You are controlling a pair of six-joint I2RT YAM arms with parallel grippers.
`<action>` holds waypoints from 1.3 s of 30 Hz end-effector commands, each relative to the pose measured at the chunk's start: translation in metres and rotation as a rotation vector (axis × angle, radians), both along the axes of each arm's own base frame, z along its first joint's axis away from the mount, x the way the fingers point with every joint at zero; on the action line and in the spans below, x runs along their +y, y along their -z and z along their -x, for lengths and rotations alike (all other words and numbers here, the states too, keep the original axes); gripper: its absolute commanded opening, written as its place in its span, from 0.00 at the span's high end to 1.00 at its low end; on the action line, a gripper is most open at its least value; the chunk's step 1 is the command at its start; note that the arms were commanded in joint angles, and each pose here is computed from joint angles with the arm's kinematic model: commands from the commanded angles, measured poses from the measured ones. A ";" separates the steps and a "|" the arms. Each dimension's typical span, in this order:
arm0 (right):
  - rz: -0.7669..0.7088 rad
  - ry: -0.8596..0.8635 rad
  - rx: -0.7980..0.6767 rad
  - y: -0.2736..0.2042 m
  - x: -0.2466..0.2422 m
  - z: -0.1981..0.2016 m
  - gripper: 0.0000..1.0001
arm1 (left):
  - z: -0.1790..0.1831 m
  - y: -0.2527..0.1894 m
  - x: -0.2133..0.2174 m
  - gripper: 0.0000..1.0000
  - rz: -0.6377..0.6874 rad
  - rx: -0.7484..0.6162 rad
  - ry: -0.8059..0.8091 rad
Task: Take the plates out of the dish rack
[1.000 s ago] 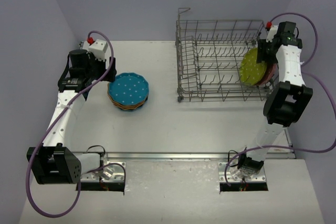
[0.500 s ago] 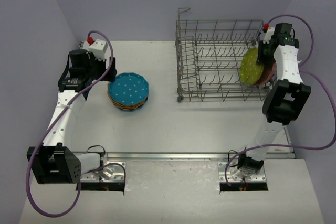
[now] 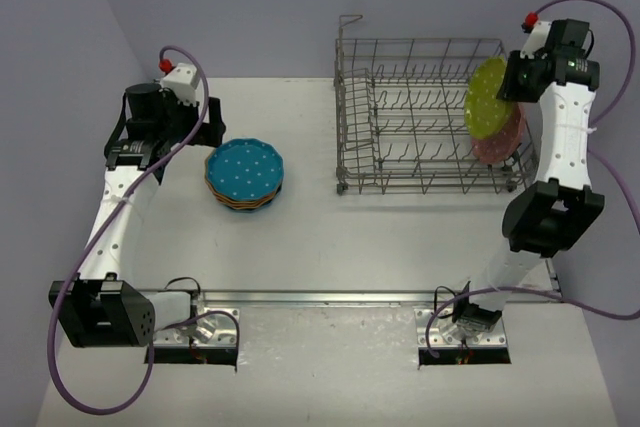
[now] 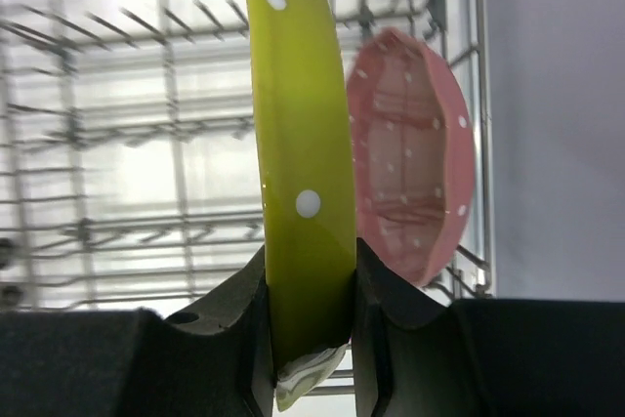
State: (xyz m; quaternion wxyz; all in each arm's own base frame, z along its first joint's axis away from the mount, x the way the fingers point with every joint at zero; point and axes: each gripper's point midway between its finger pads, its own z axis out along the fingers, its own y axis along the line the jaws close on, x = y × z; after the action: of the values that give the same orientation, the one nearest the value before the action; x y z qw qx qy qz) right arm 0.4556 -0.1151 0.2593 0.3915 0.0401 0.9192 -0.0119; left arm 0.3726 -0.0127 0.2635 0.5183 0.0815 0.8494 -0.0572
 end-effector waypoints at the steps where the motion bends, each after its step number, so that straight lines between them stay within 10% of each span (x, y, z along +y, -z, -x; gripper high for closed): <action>1: -0.085 -0.136 -0.395 -0.137 0.052 0.003 1.00 | -0.006 -0.033 -0.011 0.01 0.054 -0.063 0.037; 10: -0.217 -0.219 -0.461 -0.166 0.083 0.018 1.00 | -0.005 -0.043 -0.035 0.01 0.146 -0.065 0.138; 20: -0.775 -0.459 -0.247 -0.112 0.172 0.046 1.00 | 0.027 -0.046 -0.114 0.06 0.499 0.054 0.511; 39: -0.853 -1.009 0.010 -0.059 0.366 0.153 1.00 | 0.056 -0.013 -0.201 0.14 0.465 0.274 0.659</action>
State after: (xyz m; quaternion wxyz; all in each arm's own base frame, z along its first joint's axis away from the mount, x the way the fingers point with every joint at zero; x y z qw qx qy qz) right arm 0.3189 0.2379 0.2849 0.2632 -0.1853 0.8003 0.5059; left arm 0.3171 -0.2054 0.2652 0.3450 0.1998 0.8128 -0.4248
